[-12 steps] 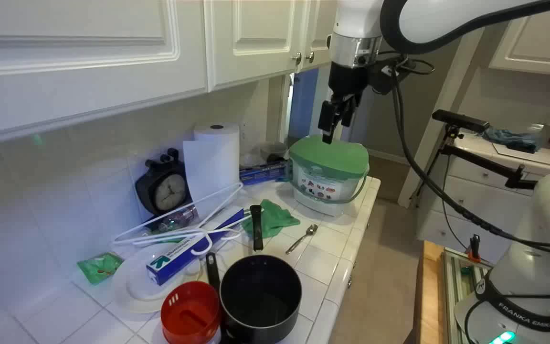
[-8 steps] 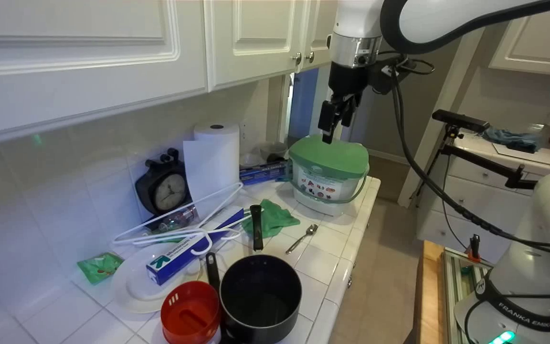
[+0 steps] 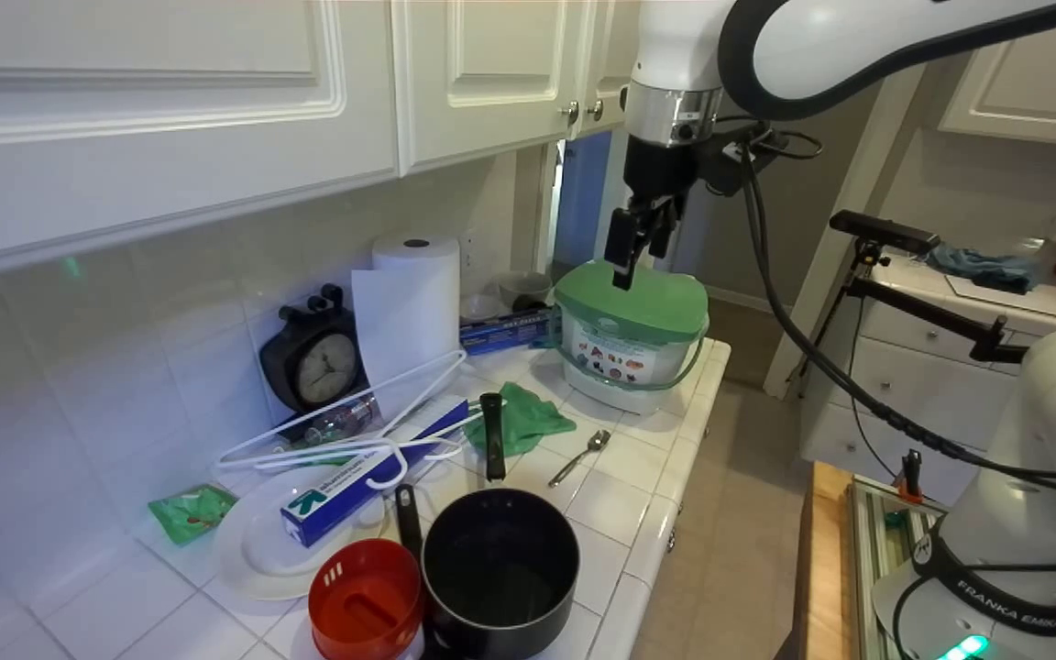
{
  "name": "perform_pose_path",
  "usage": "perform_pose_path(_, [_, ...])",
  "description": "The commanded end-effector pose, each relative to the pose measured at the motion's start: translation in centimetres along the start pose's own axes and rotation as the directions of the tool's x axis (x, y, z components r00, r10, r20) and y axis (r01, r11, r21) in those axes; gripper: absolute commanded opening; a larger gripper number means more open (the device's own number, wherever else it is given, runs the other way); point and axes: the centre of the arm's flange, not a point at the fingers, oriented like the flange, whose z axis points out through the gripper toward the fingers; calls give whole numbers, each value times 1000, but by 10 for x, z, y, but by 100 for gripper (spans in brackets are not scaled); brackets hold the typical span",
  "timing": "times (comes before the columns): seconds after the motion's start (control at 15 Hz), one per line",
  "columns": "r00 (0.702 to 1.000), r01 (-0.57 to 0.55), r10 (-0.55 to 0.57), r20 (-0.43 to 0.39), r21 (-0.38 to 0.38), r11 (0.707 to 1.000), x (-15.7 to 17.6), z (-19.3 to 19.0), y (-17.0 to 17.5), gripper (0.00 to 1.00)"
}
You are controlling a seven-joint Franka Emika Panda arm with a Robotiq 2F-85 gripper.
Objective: Use the silver spoon to open the lid on the bin.
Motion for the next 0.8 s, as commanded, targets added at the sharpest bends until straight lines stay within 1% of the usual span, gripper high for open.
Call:
perform_pose_path(0.0, [999,-19,19,28,-5,1000,3,35,-14,100])
perform_pose_path(0.2, [994,-94,96,42,-35,995,-3,61,-22,100])
perform_pose_path(0.33, [982,-181,183,49,-38,983,-15,79,-27,100])
perform_pose_path(0.4, [974,-222,224,41,-34,974,-18,85,-28,100])
perform_pose_path(0.47, [965,-261,261,35,-9,965,-24,91,-31,100])
perform_pose_path(0.53, [960,-280,279,34,5,960,-26,96,-33,100])
perform_pose_path(0.6, [973,-225,225,56,-19,974,-13,86,-27,100])
perform_pose_path(0.73, [972,-228,229,60,-20,973,-15,91,-28,100])
